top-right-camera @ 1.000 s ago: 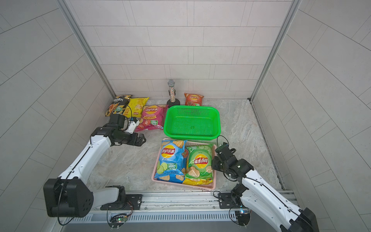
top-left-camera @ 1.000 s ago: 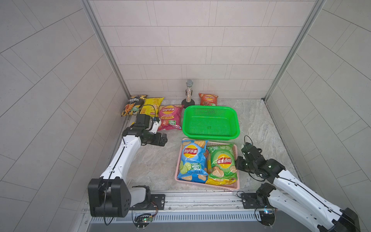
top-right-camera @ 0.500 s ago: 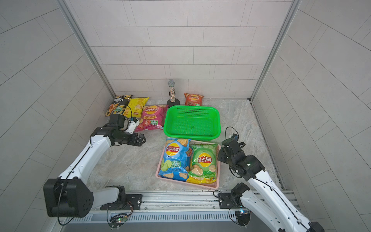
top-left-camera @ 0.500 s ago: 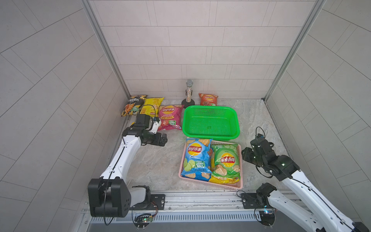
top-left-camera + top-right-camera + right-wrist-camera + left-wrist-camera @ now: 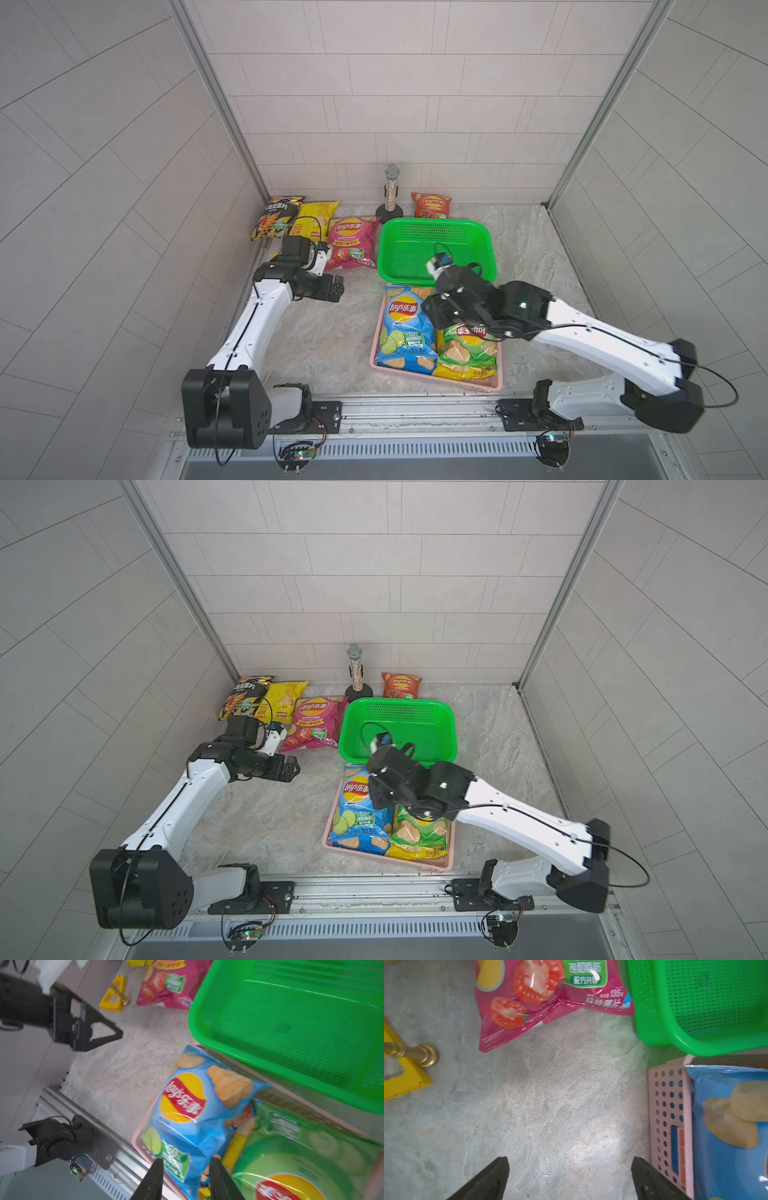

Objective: Put the potato chips into the basket
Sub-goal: Move the basket to the corner of the board.

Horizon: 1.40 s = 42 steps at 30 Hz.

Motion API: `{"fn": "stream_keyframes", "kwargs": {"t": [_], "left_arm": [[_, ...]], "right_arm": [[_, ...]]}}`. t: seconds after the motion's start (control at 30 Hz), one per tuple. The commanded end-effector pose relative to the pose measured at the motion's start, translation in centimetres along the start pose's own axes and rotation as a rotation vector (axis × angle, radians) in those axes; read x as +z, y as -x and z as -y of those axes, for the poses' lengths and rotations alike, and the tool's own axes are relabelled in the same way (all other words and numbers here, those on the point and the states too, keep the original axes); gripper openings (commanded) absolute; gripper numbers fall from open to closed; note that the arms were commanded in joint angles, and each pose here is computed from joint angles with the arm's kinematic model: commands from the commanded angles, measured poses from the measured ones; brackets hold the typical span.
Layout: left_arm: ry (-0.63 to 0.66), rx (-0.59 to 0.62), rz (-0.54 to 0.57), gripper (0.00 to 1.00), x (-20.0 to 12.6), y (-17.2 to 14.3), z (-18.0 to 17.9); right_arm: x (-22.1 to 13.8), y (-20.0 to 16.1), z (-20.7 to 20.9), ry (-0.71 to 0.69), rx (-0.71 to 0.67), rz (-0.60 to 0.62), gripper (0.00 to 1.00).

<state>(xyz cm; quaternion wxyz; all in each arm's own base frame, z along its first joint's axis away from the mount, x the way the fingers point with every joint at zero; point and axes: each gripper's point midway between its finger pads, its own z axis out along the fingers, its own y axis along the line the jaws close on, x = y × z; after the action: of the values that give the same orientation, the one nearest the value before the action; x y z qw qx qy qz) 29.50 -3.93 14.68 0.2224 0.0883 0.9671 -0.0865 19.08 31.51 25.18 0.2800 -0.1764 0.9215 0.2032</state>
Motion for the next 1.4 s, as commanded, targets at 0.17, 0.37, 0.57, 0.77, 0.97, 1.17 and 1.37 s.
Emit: {"fn": "stream_keyframes", "kwargs": {"t": [0.17,0.37,0.57,0.77,0.97,1.17,1.37], "left_arm": [[0.3,-0.17,0.064,1.0,-2.9,1.1,-7.2],[0.356,-0.355,0.096,1.0,-4.7,0.2,-11.5],[0.387,-0.44,0.107,1.0,-5.5,-0.5,-13.6],[0.397,-0.461,0.106,1.0,-5.6,-0.7,-14.0],[0.366,-0.462,0.112,1.0,-5.4,-0.5,-13.6],[0.345,-0.461,0.114,1.0,-5.1,-0.3,-13.3],[0.307,-0.456,0.116,1.0,-4.9,-0.2,-12.8]], "right_arm": [[8.7,-6.2,-10.7,0.09,-0.32,-0.282,0.42],[12.6,-8.5,-12.0,0.09,-0.462,-0.402,0.43],[16.1,-8.6,-11.6,0.061,-0.493,-0.431,0.42],[18.7,-9.9,-9.8,0.015,-0.482,-0.491,0.43],[18.3,-11.0,-7.3,-0.041,-0.484,-0.526,0.42],[16.7,-12.3,-3.8,-0.097,-0.462,-0.554,0.41],[14.6,-13.4,-0.7,-0.158,-0.393,-0.54,0.41]]}}
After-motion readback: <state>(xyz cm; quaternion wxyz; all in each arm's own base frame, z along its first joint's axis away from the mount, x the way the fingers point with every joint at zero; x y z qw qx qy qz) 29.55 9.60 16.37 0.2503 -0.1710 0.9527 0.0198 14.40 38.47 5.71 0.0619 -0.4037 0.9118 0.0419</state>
